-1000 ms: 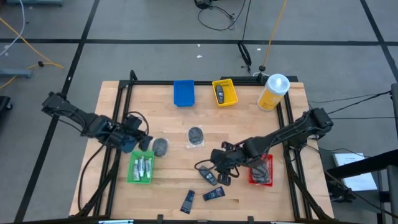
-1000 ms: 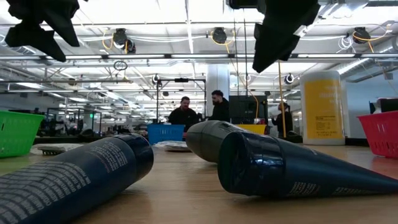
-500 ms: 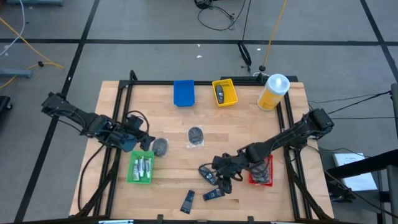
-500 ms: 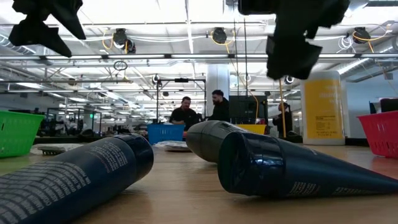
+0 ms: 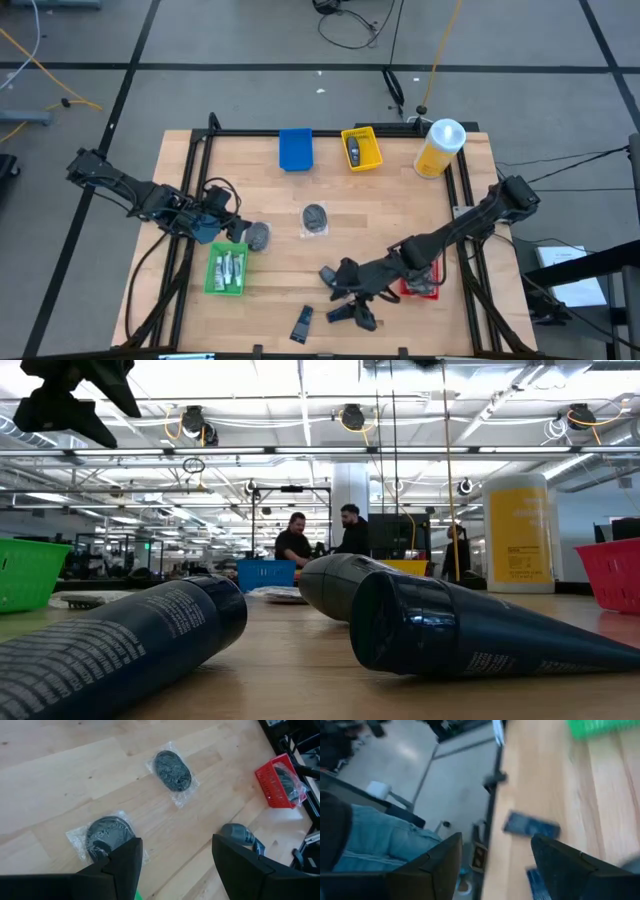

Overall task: Pick & Place Travel size toiletries
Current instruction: Put the black deodorant into the yellow bin

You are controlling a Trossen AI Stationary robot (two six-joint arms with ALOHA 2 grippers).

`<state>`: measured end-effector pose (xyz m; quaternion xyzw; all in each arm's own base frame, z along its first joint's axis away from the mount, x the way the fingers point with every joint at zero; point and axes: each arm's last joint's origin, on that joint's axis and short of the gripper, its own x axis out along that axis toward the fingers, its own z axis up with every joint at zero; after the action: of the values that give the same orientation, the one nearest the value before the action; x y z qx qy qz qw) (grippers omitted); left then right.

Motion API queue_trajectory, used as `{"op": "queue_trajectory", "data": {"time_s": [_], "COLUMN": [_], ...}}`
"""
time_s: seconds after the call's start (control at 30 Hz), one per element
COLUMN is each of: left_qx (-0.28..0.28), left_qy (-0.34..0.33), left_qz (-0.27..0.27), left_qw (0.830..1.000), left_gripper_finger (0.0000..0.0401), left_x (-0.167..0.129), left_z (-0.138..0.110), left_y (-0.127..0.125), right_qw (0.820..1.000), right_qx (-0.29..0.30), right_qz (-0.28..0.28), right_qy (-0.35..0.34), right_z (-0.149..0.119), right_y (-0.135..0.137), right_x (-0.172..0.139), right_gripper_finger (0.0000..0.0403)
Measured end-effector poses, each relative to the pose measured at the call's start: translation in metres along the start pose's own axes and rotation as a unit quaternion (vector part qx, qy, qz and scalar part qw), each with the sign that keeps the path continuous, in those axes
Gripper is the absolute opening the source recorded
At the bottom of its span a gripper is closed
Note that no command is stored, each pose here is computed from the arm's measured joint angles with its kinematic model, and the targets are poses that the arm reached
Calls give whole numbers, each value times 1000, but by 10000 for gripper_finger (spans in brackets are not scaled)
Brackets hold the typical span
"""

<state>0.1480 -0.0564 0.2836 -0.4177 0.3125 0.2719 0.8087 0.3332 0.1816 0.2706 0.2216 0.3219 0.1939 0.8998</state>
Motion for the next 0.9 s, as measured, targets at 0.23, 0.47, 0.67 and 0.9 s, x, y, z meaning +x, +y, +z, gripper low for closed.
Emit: {"op": "queue_trajectory", "data": {"time_s": [0.23, 0.47, 0.67, 0.9], "left_qx": [15, 41, 59, 58], "left_qy": [4, 4, 3, 4], "left_qz": [-1, 0, 0, 0], "left_qw": [1000, 999, 998, 998], "left_gripper_finger": [237, 237, 237, 237], "left_x": [0, 0, 0, 0], "left_z": [0, 0, 0, 0], "left_y": [0, 0, 0, 0], "right_qw": [997, 979, 960, 965], "right_qx": [-47, -36, -52, -40], "right_qz": [-67, -200, -273, -257], "right_qy": [-3, 18, 16, 20], "right_z": [26, 17, 13, 2], "right_y": [19, 5, -2, -9], "right_x": [-17, -22, -25, -16], "right_gripper_finger": [196, 170, 144, 105]}}
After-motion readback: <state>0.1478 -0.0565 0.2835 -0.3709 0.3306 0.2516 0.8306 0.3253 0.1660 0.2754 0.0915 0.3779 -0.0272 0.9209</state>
